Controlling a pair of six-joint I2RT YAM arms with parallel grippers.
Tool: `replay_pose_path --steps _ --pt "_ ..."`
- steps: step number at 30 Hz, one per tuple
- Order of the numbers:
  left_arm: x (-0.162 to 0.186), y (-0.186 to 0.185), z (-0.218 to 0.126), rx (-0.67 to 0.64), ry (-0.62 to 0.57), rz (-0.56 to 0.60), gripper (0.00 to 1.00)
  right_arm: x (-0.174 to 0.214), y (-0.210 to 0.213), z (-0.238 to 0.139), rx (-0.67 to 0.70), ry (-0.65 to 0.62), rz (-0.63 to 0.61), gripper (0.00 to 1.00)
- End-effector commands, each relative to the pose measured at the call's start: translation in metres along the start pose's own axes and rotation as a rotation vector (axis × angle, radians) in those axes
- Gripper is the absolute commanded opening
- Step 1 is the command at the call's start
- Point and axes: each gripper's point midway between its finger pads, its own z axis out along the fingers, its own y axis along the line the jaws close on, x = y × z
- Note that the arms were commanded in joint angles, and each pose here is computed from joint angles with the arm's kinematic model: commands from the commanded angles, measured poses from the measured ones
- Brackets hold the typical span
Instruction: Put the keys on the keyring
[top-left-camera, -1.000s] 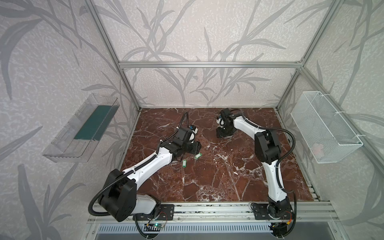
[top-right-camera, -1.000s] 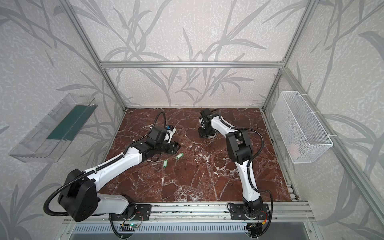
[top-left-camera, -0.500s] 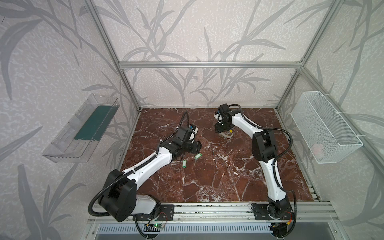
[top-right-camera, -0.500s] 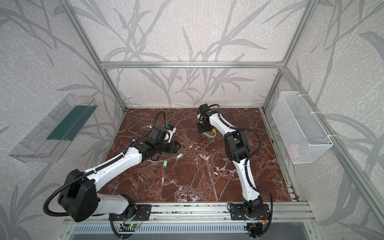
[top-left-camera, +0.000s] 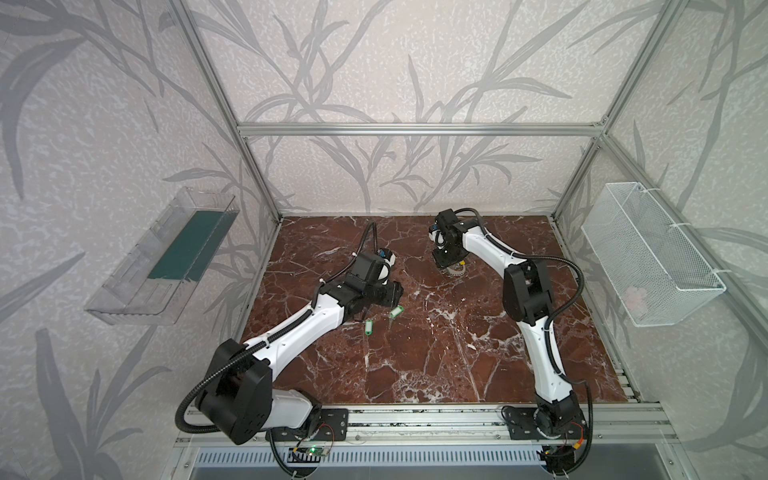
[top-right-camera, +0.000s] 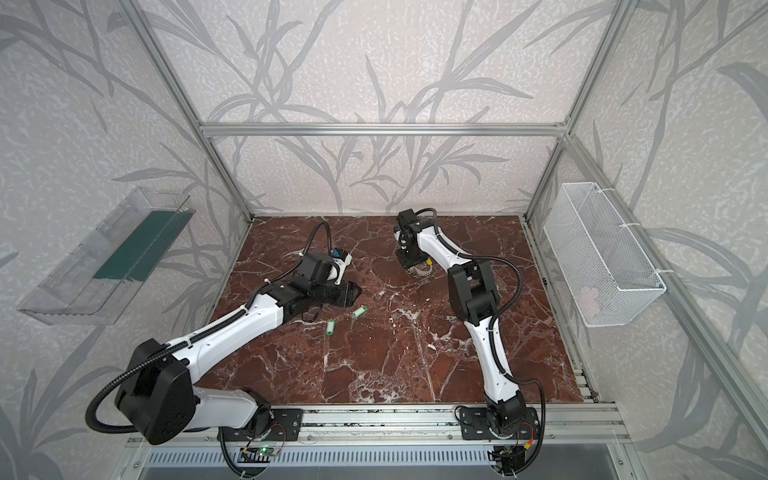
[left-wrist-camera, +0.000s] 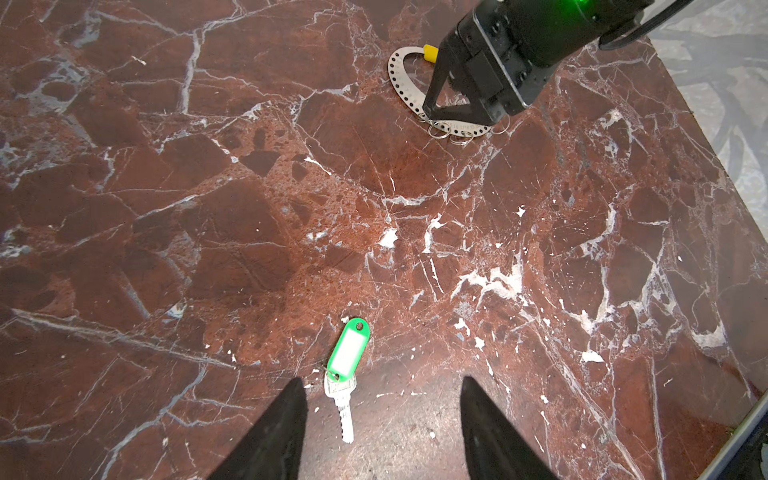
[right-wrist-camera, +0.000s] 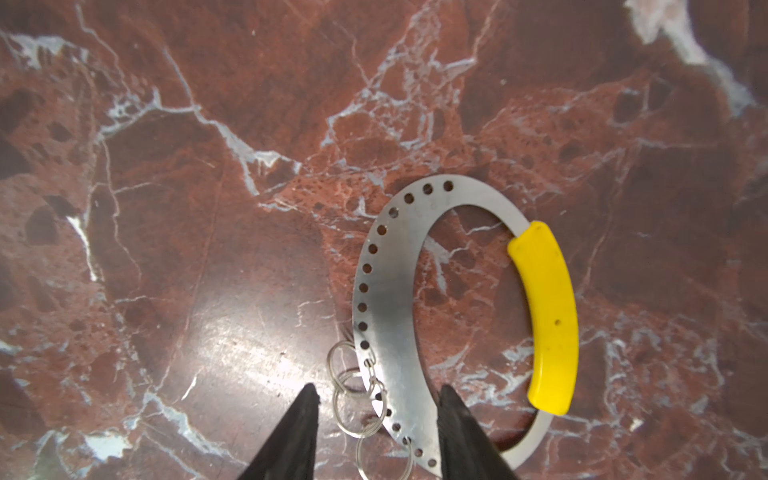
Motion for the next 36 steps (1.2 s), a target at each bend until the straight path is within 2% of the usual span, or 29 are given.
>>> replay_pose_path --steps 1,8,17,21,26,32,36 --pt "-0.004 -0.001 -0.003 -0.003 -0.02 0.011 0.6 0.001 0.007 -0.001 0.019 0.024 -0.089 0.47" --pt "-0.006 -0.002 0.0 0.005 -0.016 0.021 0.6 -0.004 0.008 -0.01 0.036 0.012 -0.19 0.47" --pt "-0.008 0.0 -0.009 -0.019 -0.022 0.033 0.6 -0.022 0.002 -0.015 0.156 -0.049 -0.46 0.47" --pt "-0.006 0.002 -0.009 -0.027 -0.025 0.034 0.6 -0.027 0.004 -0.013 0.161 -0.072 -0.526 0.39" --pt "-0.006 0.002 -0.006 -0.026 -0.018 0.038 0.6 -0.017 0.006 -0.007 0.158 -0.078 -0.612 0.37" --pt "-0.007 0.002 -0.004 -0.026 -0.014 0.04 0.6 -0.018 0.001 -0.004 0.21 -0.117 -0.663 0.32" --pt "-0.008 0.002 -0.003 -0.03 -0.012 0.043 0.6 -0.023 -0.004 0.001 0.245 -0.125 -0.676 0.25"
